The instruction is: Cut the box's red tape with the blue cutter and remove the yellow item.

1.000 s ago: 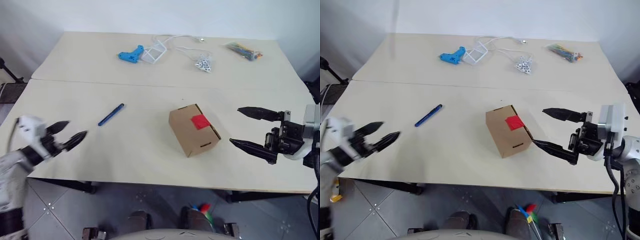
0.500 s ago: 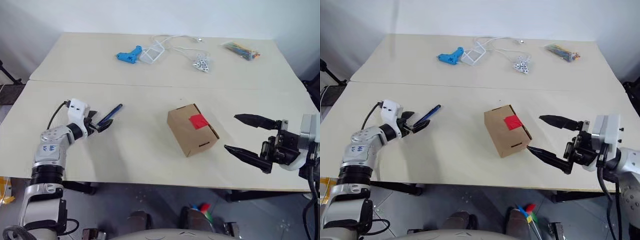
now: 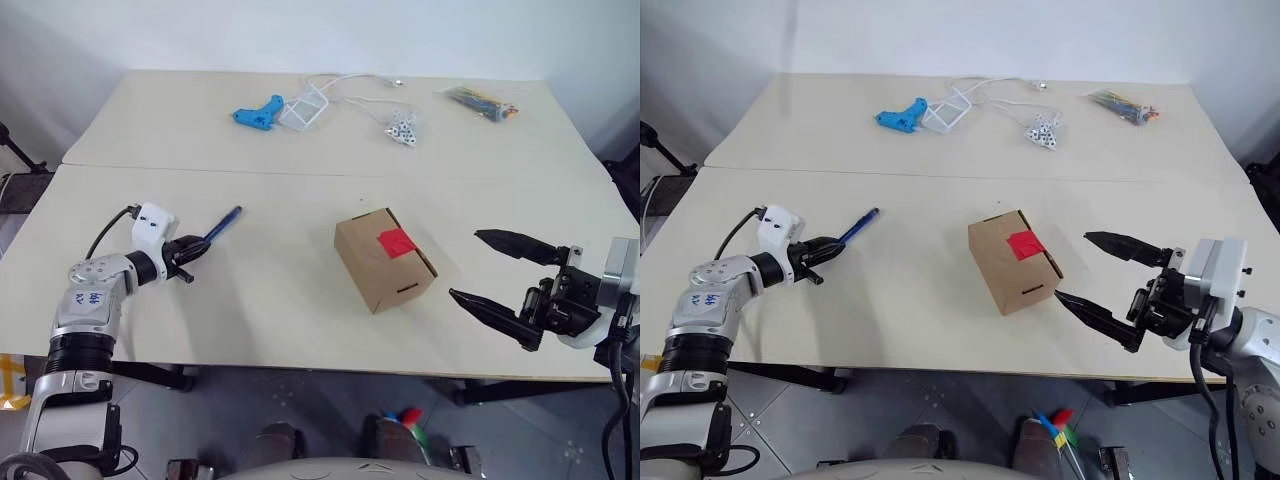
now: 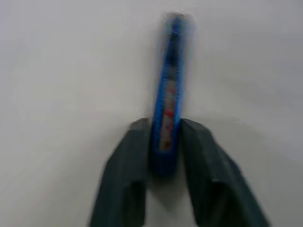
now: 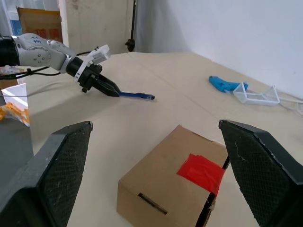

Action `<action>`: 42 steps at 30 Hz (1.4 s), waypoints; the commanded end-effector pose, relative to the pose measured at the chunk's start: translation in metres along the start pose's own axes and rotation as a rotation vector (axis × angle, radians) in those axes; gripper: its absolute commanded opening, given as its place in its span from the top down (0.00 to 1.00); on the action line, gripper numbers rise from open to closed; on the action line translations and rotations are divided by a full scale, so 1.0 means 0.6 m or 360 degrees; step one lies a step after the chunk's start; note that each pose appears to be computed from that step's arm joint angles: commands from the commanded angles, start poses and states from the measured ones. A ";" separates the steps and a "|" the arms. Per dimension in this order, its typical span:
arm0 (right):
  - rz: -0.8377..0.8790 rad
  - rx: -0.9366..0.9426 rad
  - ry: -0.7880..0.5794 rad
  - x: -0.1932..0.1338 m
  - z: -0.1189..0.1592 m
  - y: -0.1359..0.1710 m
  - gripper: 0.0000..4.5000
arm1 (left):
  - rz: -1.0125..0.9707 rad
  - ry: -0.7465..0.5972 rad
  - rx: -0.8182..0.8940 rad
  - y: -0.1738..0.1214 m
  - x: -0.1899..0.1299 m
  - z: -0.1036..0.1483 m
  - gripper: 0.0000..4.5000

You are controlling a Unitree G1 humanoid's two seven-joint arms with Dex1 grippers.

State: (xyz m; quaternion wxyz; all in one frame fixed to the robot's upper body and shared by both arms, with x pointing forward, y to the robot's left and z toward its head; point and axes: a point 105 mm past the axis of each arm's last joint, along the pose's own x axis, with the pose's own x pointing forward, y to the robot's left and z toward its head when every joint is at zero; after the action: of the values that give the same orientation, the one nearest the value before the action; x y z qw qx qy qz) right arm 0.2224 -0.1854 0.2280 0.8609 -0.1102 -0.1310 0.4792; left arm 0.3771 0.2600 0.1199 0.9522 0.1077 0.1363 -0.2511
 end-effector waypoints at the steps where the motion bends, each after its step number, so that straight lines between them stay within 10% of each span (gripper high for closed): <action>1: 0.0014 -0.0062 -0.0044 0.001 0.013 0.000 0.00 | -0.0062 0.0137 -0.0078 -0.023 0.008 -0.051 0.90; 8: 0.0084 -0.0054 -0.0064 0.013 0.020 0.001 0.00 | -0.0185 -0.0113 0.0137 -0.031 -0.004 0.021 0.90; 12: 0.0281 0.0009 -0.0146 0.041 0.049 0.029 0.00 | -0.0747 -0.0310 0.0471 -0.117 -0.063 0.094 0.90; 17: 0.0645 0.0270 -0.0044 0.084 0.044 0.107 0.00 | -0.1337 0.0212 0.1018 -0.212 -0.134 0.034 0.90; 25: 0.0646 0.0242 0.0239 0.086 -0.026 0.132 0.00 | -0.1269 0.0062 0.1139 -0.293 -0.066 0.031 0.90; 38: 0.0484 0.0268 0.0620 0.074 -0.115 0.106 0.91 | -0.1208 0.0168 0.1062 -0.379 -0.028 0.007 0.90; 42: 0.0512 0.0277 0.0722 0.085 -0.136 0.108 0.99 | -0.1234 0.0190 0.1126 -0.389 -0.028 0.002 0.90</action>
State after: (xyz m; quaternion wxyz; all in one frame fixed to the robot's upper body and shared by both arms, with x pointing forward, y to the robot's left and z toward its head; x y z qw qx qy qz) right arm 0.2260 -0.1156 0.1403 0.7918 -0.1577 0.1196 0.5778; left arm 0.2517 0.0718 0.1038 0.6993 0.3744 0.1143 -0.5981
